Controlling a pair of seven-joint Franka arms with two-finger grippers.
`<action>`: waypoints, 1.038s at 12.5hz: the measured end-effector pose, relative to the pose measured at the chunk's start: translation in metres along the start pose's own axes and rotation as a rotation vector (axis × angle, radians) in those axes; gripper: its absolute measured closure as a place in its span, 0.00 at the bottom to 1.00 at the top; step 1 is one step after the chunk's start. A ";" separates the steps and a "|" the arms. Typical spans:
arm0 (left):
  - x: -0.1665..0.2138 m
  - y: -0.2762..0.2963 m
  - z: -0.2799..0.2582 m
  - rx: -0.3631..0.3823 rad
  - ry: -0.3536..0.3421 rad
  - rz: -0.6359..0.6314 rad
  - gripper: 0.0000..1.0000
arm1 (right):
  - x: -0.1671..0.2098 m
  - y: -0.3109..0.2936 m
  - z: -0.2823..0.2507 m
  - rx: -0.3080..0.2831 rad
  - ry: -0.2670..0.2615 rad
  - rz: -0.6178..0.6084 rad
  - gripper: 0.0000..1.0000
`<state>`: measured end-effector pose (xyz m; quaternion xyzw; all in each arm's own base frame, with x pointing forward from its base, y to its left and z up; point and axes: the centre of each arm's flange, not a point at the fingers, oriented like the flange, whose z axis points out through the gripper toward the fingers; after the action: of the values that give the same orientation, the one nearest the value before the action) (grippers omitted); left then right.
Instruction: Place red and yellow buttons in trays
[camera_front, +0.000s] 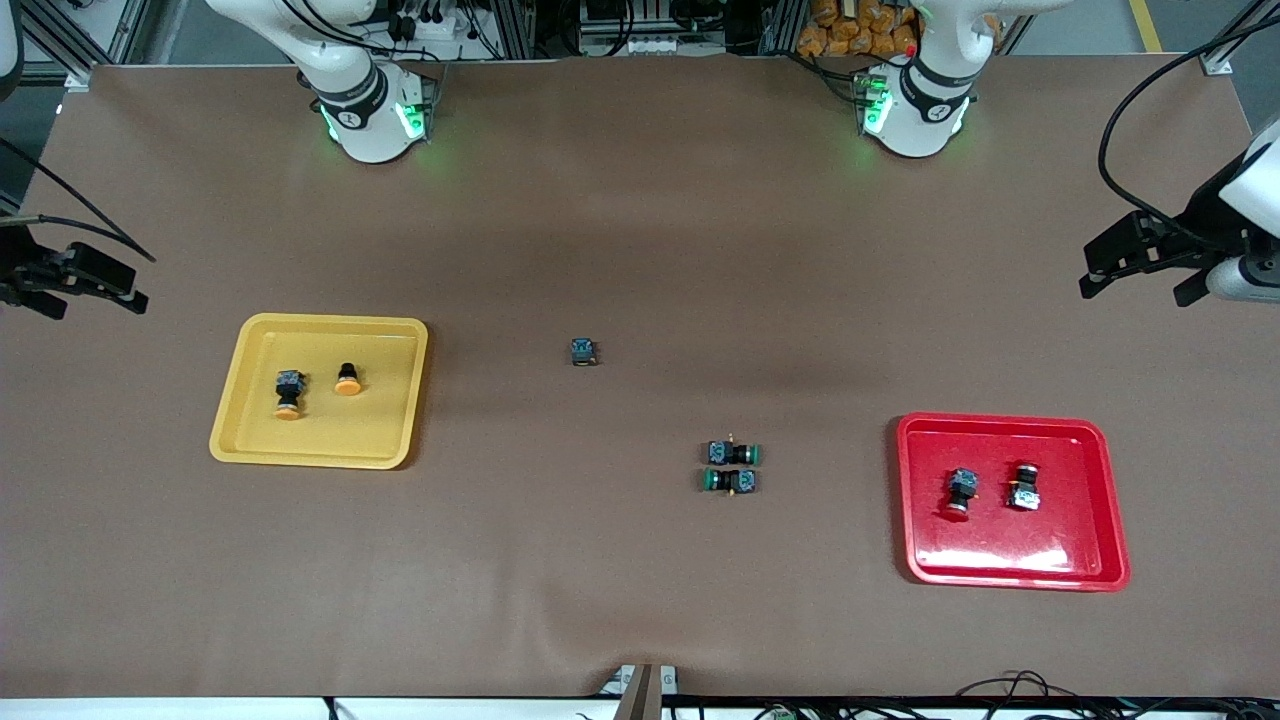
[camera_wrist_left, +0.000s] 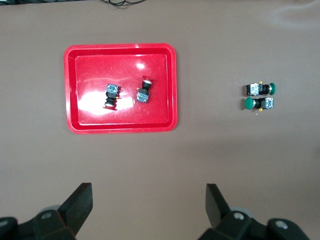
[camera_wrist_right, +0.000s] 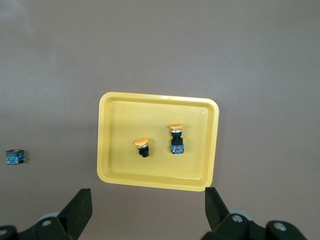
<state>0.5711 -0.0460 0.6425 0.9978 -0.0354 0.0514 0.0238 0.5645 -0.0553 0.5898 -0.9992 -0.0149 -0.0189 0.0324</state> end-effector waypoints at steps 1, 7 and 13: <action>0.000 0.000 0.000 0.000 -0.002 -0.033 0.00 | 0.000 -0.002 -0.001 0.000 0.001 0.000 0.00; -0.010 -0.005 0.004 0.004 -0.073 -0.090 0.00 | 0.001 -0.007 -0.003 -0.002 0.005 0.024 0.00; -0.014 0.012 0.005 0.005 -0.094 -0.064 0.00 | 0.003 -0.024 -0.002 -0.018 0.004 -0.001 0.00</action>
<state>0.5572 -0.0572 0.6365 0.9998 -0.0043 0.0037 0.0212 0.5666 -0.0310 0.5935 -0.9994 -0.0153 -0.0212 0.0236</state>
